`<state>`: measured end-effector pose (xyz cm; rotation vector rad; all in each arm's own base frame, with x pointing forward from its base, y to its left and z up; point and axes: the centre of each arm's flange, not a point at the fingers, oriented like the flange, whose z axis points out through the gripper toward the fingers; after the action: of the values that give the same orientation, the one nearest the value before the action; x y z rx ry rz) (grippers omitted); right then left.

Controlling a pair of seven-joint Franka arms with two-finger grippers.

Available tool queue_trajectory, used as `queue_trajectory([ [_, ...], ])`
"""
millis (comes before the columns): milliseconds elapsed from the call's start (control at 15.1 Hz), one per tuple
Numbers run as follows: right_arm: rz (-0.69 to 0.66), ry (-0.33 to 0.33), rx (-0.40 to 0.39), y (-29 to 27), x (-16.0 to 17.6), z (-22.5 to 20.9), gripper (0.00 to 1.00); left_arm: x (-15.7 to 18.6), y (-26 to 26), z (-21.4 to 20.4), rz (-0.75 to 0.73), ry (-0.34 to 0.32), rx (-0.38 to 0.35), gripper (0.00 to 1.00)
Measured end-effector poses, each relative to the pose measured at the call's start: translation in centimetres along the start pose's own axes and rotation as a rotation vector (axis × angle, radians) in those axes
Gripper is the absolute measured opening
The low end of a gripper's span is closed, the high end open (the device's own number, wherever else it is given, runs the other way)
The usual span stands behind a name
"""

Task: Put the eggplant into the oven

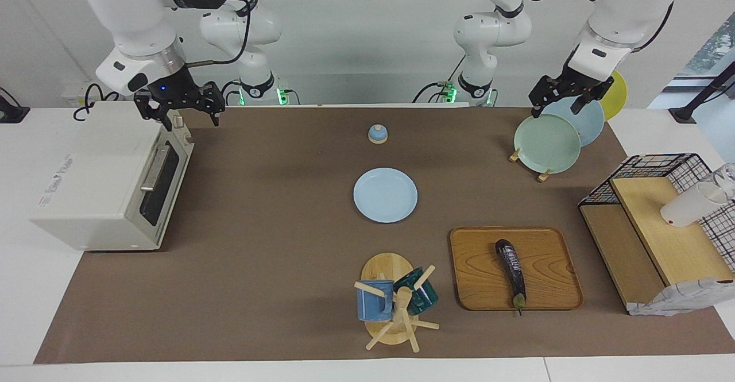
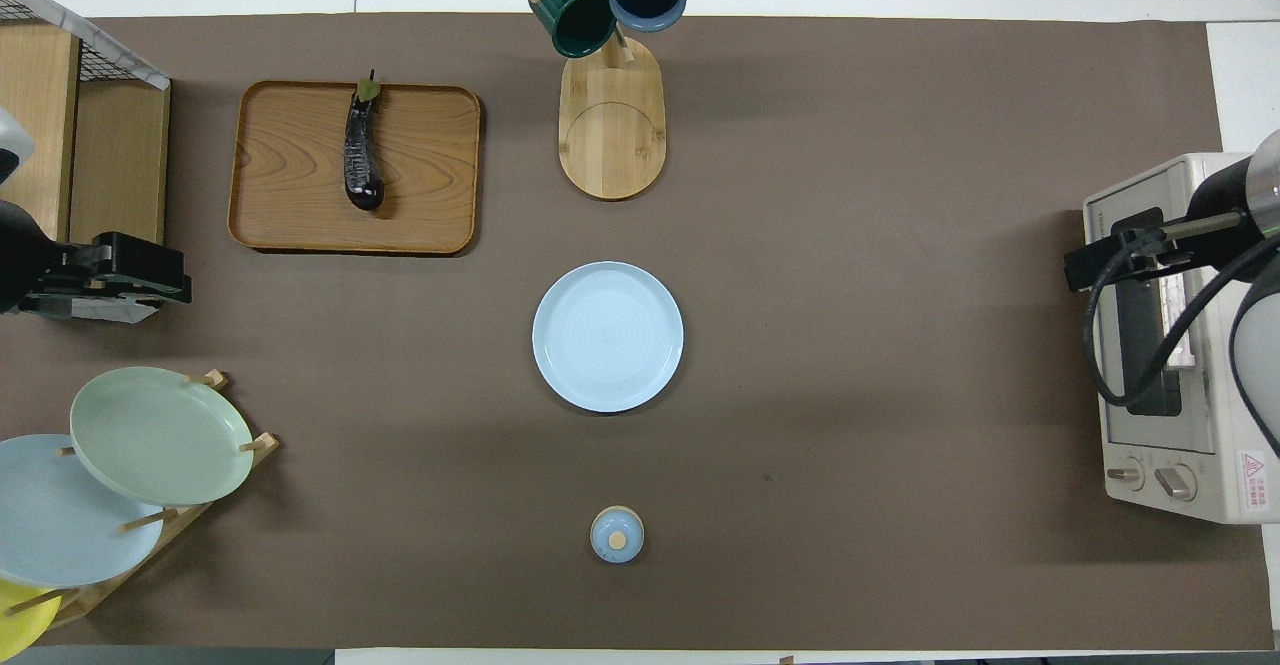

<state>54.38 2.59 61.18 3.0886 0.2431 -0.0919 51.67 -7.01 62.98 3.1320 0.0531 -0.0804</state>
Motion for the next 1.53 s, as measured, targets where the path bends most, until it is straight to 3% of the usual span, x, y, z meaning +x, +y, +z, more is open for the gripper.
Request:
queue_trajectory([
  [730,-0.006,0.002,-0.001,-0.3,0.1,0.0,1.00,0.0,0.0,0.0,0.002,0.000,0.000,1.00],
  [996,-0.008,0.018,-0.001,0.7,0.3,0.7,0.60,0.0,0.2,0.0,0.007,0.000,0.000,1.00],
  [1328,0.041,0.016,0.002,5.8,-1.4,4.9,0.08,0.8,0.4,0.1,0.007,0.039,-0.017,1.00],
  [1394,0.054,0.020,-0.005,6.5,-2.0,5.6,0.01,1.3,0.5,0.6,0.006,0.035,-0.028,1.00],
  [1527,0.076,0.035,-0.027,8.0,-2.7,7.0,0.01,2.7,0.6,2.2,0.005,0.023,-0.039,1.00],
])
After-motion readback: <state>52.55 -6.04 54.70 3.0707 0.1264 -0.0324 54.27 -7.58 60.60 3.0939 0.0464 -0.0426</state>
